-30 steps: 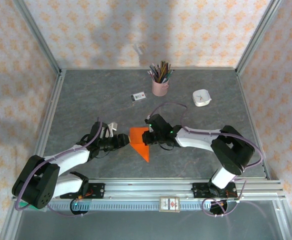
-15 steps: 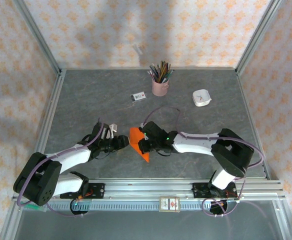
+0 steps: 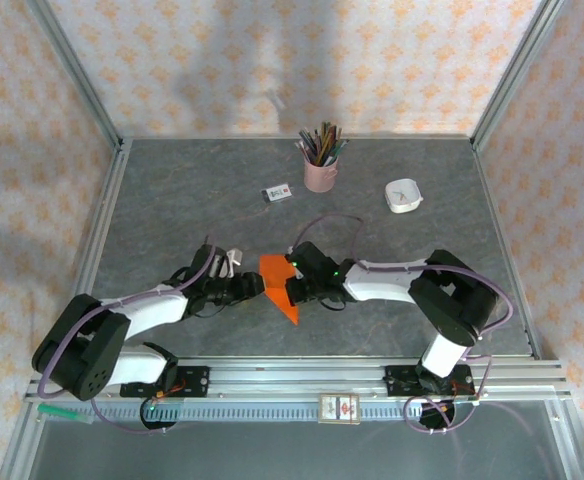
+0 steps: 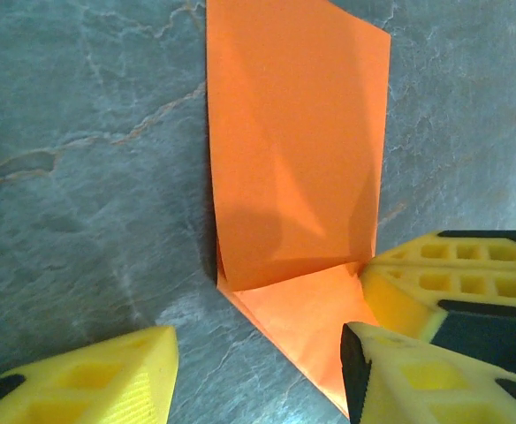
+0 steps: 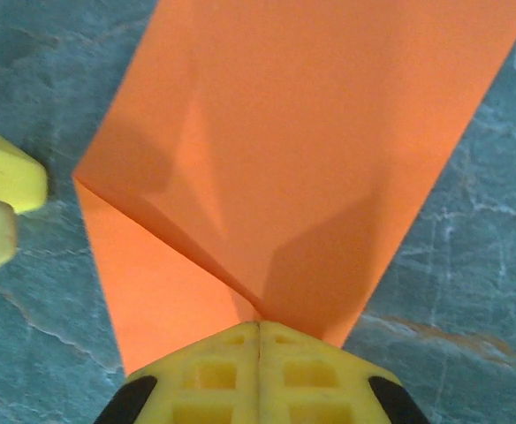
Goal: Fold a paper plane with a square sheet of paper (pick it up from the middle)
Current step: Perform the fourth fold on the wing at the bottom-center of the table.
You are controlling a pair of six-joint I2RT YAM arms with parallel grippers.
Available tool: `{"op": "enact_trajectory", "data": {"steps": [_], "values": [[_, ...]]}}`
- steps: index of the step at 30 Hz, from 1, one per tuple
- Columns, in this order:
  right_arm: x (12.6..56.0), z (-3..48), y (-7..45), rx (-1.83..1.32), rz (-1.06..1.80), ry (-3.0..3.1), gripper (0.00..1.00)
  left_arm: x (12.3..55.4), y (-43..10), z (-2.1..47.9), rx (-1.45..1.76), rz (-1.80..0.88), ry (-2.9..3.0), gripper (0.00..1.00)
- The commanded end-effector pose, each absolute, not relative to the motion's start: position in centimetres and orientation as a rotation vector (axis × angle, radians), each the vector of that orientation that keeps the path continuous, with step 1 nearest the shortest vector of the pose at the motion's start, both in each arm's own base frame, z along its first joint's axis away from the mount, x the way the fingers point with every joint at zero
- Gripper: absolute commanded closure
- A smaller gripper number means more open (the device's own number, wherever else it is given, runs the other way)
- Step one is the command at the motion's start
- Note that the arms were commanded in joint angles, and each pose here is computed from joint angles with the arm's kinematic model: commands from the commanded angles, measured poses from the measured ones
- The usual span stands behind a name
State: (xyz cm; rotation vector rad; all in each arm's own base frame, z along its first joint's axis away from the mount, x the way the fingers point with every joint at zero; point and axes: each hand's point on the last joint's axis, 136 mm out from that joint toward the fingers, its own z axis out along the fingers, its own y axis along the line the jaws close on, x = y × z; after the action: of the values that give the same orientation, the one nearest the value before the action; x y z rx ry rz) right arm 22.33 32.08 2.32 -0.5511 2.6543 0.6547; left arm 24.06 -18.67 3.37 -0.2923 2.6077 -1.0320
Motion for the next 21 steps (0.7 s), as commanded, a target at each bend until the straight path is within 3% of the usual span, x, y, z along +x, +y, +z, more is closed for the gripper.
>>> {"op": "enact_trajectory", "data": {"steps": [1, 21], "values": [[22.2, 0.7, 30.9, -0.548, 0.592, 2.678, 0.97, 25.3, -19.3, 4.2, -0.281, -1.042, 2.579, 0.46], [21.6, 0.2, 29.8, -0.513, 0.577, 2.690, 0.99, 26.7, -20.8, 4.1, -0.253, -1.099, 2.587, 0.49]]}}
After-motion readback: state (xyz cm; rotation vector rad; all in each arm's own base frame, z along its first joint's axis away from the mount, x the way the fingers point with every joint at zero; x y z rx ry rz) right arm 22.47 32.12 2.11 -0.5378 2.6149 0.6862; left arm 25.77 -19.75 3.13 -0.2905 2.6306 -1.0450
